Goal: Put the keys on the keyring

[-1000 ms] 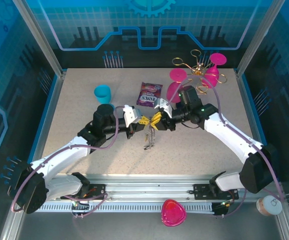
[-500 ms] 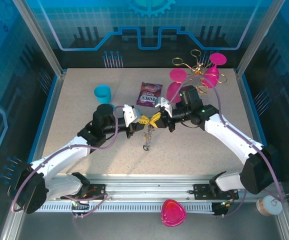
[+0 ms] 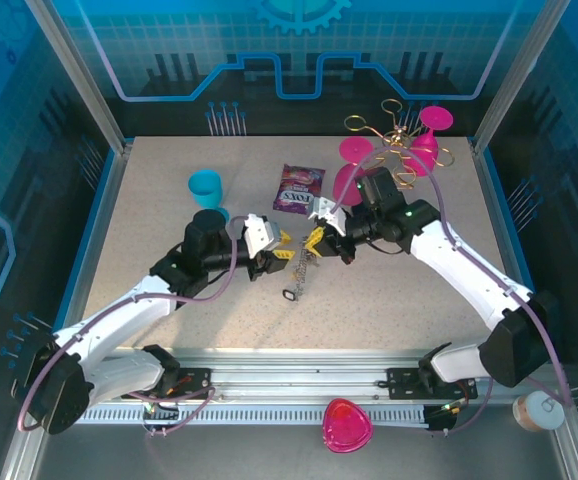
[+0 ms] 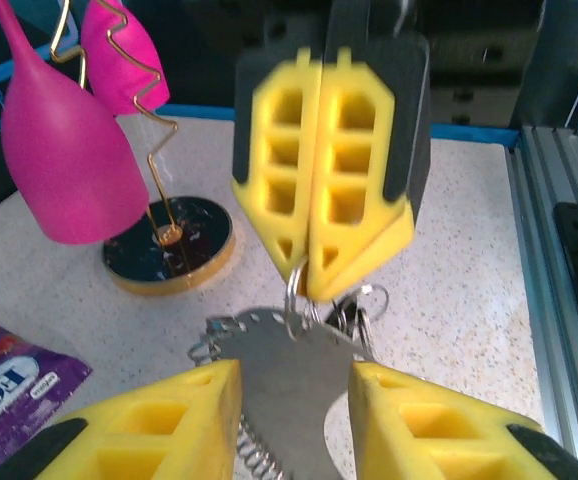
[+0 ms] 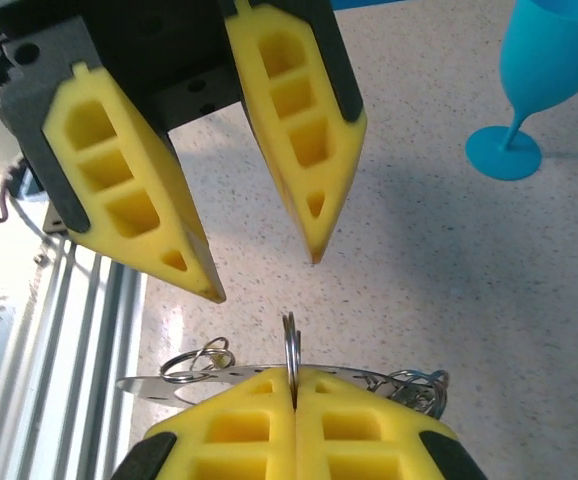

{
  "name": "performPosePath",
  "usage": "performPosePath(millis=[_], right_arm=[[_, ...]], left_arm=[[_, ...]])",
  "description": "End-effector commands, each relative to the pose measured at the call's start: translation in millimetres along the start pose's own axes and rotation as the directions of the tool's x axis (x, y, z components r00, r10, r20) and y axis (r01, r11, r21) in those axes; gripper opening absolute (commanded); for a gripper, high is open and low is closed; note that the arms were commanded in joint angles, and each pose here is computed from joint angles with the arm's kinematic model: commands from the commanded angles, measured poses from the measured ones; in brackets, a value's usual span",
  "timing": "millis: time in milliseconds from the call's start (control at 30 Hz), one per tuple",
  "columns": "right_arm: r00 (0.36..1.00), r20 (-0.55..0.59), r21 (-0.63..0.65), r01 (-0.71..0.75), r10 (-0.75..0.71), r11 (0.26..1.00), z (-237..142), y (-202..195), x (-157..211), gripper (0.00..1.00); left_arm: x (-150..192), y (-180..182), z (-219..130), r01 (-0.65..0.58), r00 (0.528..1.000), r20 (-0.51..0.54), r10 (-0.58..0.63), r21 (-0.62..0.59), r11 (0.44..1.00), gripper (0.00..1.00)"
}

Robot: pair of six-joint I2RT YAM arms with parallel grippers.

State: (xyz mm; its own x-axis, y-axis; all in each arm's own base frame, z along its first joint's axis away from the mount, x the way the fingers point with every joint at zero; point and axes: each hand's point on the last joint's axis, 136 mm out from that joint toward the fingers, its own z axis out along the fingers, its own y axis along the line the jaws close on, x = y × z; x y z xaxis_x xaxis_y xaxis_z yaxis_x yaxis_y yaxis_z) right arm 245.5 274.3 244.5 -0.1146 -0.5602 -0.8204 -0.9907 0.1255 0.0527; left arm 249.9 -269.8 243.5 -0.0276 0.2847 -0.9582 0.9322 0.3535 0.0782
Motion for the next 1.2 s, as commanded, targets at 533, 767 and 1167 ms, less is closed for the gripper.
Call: performPosePath(millis=[533,767,1167], right_arm=[[0.968,-0.167,-0.033,0.186,-0.189,0.982,11,18,-13,0.00],[0.969,-0.141,-0.048,0.197,-0.202,0.979,15,22,-21,0.00],[0.995,0.011,-0.003,0.097,-0.097,0.995,-8,15,-37,0.18]], left_arm=[[-7,-7,5,0.011,0.999,-0.033,-0.007,0.098,0.995,0.32],[-12,-5,9,0.012,1.000,-0.017,-0.010,0.104,0.995,0.19],[-29,-6,3,-0.002,0.997,0.076,-0.005,0.085,0.996,0.00]])
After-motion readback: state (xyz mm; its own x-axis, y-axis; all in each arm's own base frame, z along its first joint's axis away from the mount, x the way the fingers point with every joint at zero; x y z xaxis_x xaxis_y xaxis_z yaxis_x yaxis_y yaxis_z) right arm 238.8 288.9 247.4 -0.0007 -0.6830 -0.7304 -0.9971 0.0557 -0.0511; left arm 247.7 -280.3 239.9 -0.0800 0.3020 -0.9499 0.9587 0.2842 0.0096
